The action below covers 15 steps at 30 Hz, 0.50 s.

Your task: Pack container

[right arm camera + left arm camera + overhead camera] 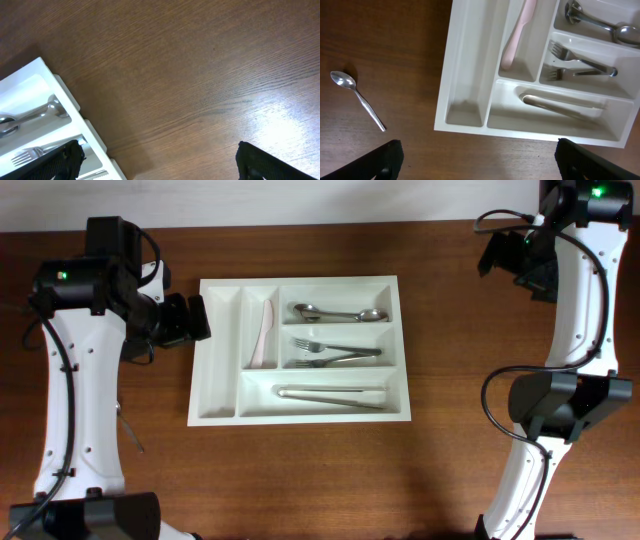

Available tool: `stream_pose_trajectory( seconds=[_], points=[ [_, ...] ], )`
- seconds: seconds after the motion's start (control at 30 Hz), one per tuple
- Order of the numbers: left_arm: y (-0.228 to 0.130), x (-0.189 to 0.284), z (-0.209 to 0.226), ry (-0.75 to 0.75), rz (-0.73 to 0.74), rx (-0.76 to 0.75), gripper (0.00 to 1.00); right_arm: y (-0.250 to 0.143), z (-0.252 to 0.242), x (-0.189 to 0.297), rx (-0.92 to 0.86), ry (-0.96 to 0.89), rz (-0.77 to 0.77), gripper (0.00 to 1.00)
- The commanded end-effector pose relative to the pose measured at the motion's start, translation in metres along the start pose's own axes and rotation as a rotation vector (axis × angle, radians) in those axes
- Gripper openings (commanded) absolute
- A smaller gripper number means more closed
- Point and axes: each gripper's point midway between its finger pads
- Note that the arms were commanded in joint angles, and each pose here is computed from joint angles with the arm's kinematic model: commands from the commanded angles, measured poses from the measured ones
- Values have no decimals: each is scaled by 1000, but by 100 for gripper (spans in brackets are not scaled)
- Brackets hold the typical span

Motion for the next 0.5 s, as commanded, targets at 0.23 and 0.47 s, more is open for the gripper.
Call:
stream_pose_trajectory(
  seconds=[0.23,0.47],
  points=[
    [3,4,-6,-24,-29,-1,99,0,1,7,-9,8,-13,99],
    [-2,-8,-2,-13,0,3,99,0,1,7,-9,8,-13,99]
  ],
)
Point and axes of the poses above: each gripper's point midway between its finger pads, its own x axis back along the fingers, its own z axis along the line the jaws close on, y = z × x, and after that the axes turned 10 degrees about x, right-handed
